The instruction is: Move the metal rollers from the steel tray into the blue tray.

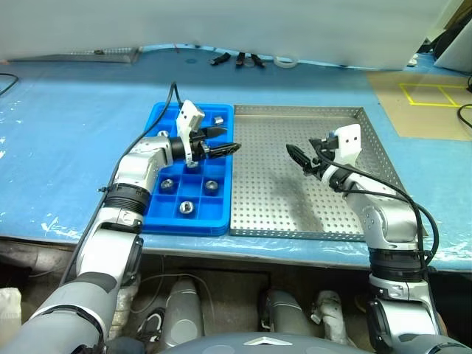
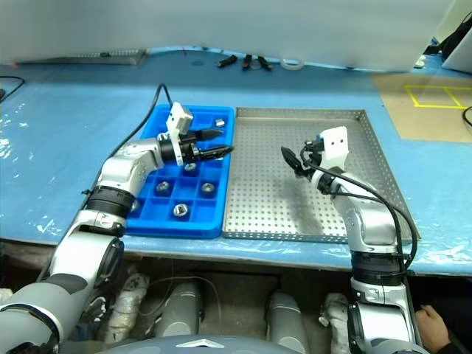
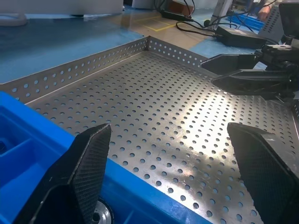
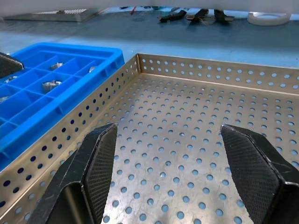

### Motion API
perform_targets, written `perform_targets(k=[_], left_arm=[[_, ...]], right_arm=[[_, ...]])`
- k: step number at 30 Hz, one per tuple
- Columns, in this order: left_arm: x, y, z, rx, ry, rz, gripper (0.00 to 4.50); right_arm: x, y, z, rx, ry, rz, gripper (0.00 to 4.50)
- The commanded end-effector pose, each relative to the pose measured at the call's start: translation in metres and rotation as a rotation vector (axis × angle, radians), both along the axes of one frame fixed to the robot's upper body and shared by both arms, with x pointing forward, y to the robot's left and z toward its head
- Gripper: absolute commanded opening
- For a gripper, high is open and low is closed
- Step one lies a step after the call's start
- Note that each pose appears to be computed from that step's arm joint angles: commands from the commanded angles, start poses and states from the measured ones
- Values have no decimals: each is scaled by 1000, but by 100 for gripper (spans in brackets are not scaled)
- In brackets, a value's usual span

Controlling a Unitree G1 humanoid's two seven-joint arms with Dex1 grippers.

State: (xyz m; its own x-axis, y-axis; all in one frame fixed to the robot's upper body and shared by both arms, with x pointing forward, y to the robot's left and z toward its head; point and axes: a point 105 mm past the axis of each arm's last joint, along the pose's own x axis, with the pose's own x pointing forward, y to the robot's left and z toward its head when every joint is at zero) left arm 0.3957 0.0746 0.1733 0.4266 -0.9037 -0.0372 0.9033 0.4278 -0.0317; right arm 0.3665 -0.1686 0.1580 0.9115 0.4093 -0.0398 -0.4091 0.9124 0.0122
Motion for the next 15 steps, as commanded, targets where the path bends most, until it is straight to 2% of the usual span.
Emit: perform_targets(k=[1, 15], left_arm=[[-1, 1, 14, -13, -47, 2, 421], [-4, 0, 12, -21, -44, -3, 421]], right_arm=[[1, 0, 14, 4, -54, 9, 371], [-2, -8, 14, -21, -46, -8, 371]])
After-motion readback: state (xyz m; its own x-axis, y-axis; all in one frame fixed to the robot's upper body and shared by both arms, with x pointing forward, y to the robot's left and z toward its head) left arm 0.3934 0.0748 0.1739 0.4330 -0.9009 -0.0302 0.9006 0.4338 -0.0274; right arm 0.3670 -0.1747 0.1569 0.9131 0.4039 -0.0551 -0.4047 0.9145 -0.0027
